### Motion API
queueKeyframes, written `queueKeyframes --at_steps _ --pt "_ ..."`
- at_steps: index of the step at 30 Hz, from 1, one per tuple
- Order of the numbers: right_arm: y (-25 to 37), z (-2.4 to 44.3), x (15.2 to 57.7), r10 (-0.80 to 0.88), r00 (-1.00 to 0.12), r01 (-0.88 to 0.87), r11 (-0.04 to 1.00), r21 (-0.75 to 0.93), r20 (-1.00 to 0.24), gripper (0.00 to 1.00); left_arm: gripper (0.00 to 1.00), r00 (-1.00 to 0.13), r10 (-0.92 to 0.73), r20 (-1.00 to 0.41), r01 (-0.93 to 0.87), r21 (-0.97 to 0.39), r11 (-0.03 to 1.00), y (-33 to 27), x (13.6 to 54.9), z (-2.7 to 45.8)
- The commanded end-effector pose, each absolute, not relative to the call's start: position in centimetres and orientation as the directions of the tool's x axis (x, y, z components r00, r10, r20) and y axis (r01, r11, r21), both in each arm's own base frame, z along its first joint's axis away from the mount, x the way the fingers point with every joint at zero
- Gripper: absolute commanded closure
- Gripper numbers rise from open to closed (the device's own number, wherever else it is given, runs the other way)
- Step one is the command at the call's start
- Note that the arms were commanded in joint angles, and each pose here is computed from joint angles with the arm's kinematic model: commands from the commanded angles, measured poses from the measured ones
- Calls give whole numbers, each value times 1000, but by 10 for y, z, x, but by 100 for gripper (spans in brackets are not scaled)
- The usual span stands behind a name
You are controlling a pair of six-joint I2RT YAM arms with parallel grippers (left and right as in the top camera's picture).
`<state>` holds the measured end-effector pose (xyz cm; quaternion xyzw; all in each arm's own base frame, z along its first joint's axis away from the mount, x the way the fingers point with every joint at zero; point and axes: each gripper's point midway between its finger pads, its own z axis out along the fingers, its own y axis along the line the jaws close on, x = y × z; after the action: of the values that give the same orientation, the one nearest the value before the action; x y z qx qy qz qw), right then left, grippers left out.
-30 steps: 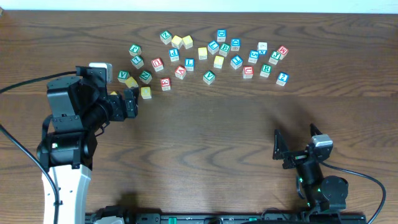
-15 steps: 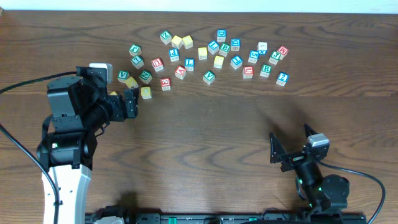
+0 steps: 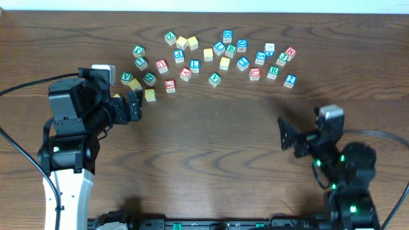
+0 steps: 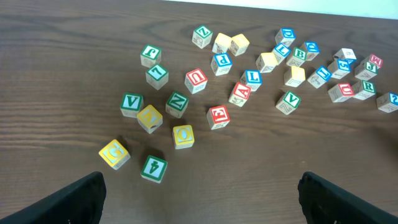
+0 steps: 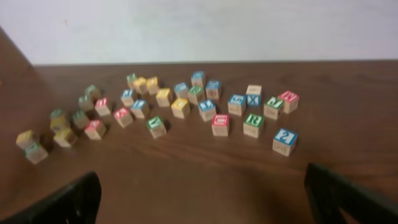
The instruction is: Spell out CORL
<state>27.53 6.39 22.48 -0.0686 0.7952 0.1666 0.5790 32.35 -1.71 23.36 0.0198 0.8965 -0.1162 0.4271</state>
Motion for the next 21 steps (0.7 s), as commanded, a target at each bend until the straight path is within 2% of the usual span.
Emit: queueKeyframes --at_steps 1,11,16,21 --pt "69 250 296 70 -365 -324 925 197 -928 1 3 -610 -71 -789 140 -197 970 -17 327 247" --pt "71 278 362 63 -562 -274 927 258 -825 1 3 -603 -112 -790 119 -227 967 -17 330 251" --pt "72 269 384 26 -646 -265 930 256 -763 1 3 -604 -165 -780 74 -262 962 -14 333 261" --pt "72 251 392 -22 -718 -268 931 247 -696 1 3 -652 -168 -739 61 -272 960 -15 340 275"
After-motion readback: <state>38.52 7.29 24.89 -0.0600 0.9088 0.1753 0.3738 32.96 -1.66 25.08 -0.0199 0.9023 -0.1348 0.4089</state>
